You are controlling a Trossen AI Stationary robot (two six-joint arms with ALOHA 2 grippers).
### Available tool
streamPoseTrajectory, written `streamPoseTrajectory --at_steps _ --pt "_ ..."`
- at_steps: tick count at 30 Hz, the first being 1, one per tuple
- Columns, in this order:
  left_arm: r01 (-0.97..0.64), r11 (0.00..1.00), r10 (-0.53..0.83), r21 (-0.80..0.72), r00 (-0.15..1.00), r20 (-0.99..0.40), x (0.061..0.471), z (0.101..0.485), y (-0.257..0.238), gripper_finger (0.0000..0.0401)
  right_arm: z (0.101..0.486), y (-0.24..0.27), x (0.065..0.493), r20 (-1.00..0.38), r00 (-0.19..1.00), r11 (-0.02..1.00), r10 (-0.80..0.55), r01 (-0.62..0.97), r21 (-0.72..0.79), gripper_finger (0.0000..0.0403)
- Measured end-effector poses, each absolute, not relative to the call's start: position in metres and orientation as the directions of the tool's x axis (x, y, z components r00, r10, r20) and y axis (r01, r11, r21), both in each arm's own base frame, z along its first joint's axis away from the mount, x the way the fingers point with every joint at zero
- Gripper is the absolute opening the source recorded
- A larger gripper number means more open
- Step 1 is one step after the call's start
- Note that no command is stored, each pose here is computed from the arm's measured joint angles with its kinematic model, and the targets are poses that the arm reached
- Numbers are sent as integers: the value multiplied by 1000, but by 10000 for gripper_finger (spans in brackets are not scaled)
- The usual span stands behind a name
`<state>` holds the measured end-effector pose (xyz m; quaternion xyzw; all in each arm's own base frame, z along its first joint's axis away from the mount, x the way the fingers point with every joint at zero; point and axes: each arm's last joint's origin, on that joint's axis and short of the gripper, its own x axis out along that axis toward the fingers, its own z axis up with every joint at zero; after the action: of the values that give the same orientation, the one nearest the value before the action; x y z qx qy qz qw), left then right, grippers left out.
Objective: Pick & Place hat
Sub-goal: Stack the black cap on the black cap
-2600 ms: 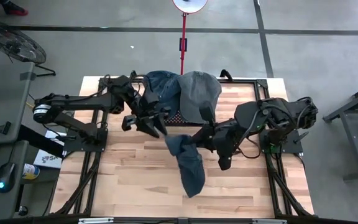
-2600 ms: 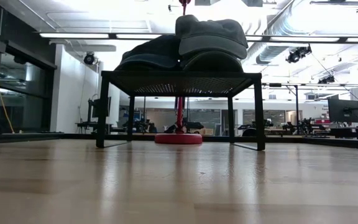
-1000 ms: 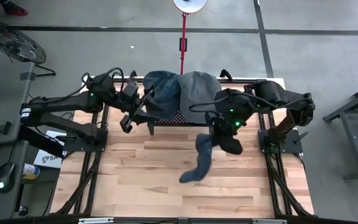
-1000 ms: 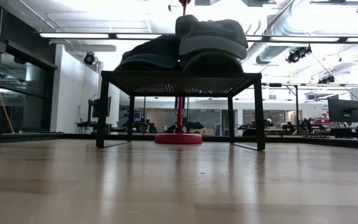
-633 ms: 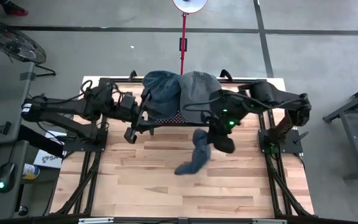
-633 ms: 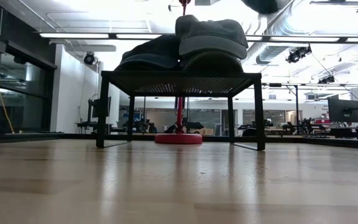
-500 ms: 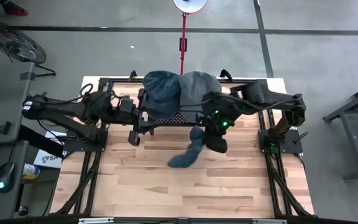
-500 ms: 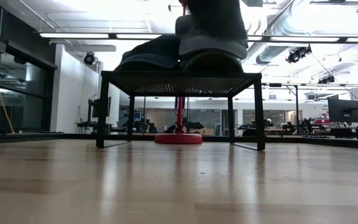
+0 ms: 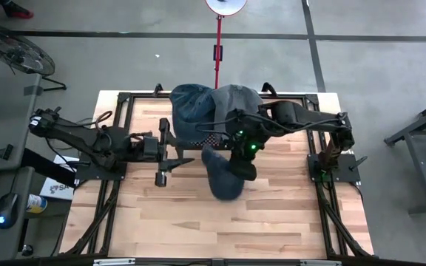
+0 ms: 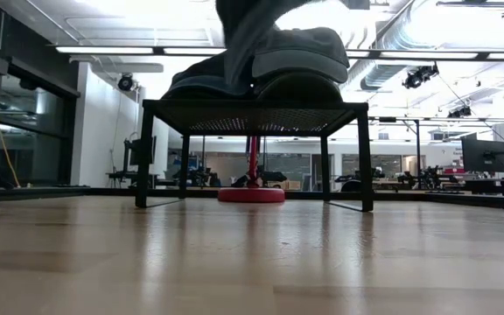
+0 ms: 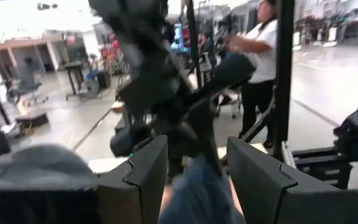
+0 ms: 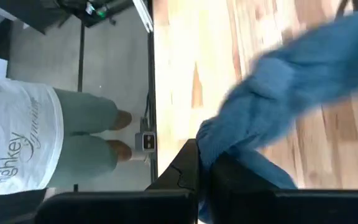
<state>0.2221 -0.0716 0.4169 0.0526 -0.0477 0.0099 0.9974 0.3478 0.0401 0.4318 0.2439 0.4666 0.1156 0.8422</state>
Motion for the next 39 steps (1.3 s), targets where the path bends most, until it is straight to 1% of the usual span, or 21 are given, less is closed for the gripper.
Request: streamPoseTrajectory --at_steps 2,7,11,15,17,20,25,30,35,39 --pt "-37 995 30 91 997 77 222 415 -71 165 434 40 350 -712 561 861 423 -4 508 0" --pt "-88 993 81 84 993 86 222 416 -69 170 436 43 352 -688 580 882 437 -126 454 0" --pt "-90 992 84 88 994 77 221 419 -69 185 436 44 353 -684 583 889 439 -169 426 0" --pt "-24 998 22 66 999 30 221 438 -67 204 438 44 355 -663 605 891 442 -210 402 0" --pt "25 997 -21 71 998 -52 226 442 -63 211 440 44 357 -643 621 889 448 -236 392 0" --pt "91 995 -85 35 983 -161 236 450 -59 218 443 46 359 -613 639 883 464 -284 373 0" --pt "168 986 -163 -3 951 -263 252 461 -48 218 446 54 360 -583 640 866 500 -373 333 0" --pt "241 970 -244 -41 936 -254 253 473 -35 218 448 64 356 -575 631 853 522 -405 330 0" --pt "348 927 -373 -139 894 -250 254 473 -23 218 452 73 355 -553 647 850 525 -432 302 0" --pt "370 917 -397 -150 884 -246 259 471 -22 218 455 76 356 -527 667 848 528 -447 284 0"
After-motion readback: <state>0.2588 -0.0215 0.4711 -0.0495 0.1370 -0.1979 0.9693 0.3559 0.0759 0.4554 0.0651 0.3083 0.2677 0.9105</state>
